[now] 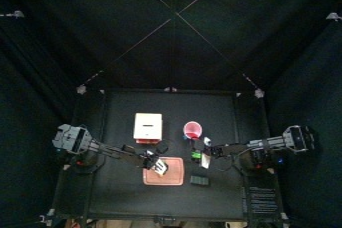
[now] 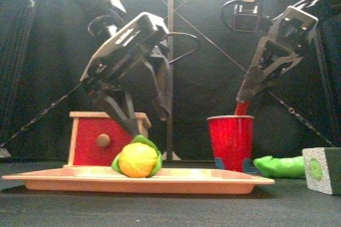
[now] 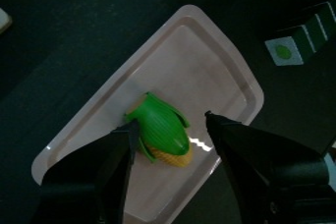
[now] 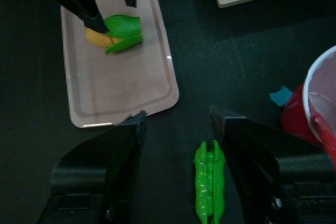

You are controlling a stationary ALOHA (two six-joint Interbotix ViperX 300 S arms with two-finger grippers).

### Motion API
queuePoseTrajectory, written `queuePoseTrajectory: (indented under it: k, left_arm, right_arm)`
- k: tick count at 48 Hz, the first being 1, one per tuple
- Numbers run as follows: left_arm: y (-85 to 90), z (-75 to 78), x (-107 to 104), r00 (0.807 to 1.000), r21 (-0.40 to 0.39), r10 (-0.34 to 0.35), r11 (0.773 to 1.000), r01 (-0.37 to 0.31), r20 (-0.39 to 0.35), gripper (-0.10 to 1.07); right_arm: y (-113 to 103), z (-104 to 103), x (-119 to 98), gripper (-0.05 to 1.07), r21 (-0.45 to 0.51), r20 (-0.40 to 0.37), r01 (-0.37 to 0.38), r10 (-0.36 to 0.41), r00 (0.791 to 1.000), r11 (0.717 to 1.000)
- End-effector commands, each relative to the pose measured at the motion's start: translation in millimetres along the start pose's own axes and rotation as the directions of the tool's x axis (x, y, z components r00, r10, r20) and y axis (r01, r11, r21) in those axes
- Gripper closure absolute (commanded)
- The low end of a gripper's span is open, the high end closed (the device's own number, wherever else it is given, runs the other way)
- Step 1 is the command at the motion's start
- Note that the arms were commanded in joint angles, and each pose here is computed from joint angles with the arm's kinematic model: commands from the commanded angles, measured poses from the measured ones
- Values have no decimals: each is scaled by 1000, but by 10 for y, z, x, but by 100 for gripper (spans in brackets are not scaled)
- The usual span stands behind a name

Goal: Grab corn

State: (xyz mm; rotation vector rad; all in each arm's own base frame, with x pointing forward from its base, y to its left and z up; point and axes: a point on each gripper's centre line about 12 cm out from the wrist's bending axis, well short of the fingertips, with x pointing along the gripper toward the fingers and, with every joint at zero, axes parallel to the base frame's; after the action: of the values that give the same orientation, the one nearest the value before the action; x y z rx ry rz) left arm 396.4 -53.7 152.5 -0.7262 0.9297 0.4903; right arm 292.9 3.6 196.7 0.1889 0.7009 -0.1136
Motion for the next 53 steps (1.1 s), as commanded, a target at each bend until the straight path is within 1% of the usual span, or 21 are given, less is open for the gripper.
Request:
queuePoseTrajectory:
  k: [1, 7, 10, 16, 23, 27, 37, 44, 49, 53]
  left_arm:
    - [-59, 87, -113, 1000, -6, -16, 1000, 16, 21, 7]
    - [-76, 135, -193, 1000, -15, 5, 1000, -5, 26, 7]
    - [-71, 146, -220, 999, -29, 28, 999, -27, 19, 7]
    - [-60, 108, -226, 995, -69, 98, 993, -100, -32, 8]
    - [-93, 89, -169, 988, -90, 140, 985, -146, -69, 7]
    - [-123, 87, -116, 987, -87, 144, 985, -150, -74, 7]
    - [-75, 61, -47, 983, -83, 165, 982, -171, -83, 6]
    - [-84, 68, -22, 986, -91, 149, 984, -156, -79, 3]
    - [-109, 54, 46, 989, -95, 124, 987, -132, -78, -3]
    - [-118, 26, 111, 990, -104, 114, 987, -123, -88, -5]
  right_arm:
    - [22, 93, -54, 15, 7, 36, -12, 12, 999, 1000]
    - [26, 92, -54, 15, 4, 36, -13, 13, 999, 1000]
    - [26, 92, -54, 15, 4, 36, -13, 13, 999, 1000]
    - [25, 86, -53, 15, 4, 34, -12, 12, 999, 1000]
    - [25, 86, -53, 15, 6, 34, -13, 12, 999, 1000]
    - [25, 86, -53, 15, 6, 34, -13, 12, 999, 1000]
    - [23, 80, -52, 15, 4, 33, -12, 12, 999, 1000]
    - [25, 86, -53, 15, 4, 34, -12, 12, 999, 1000]
    - [26, 92, -54, 15, 4, 36, -13, 13, 999, 1000]
    - [26, 92, -54, 15, 4, 36, -13, 13, 999, 1000]
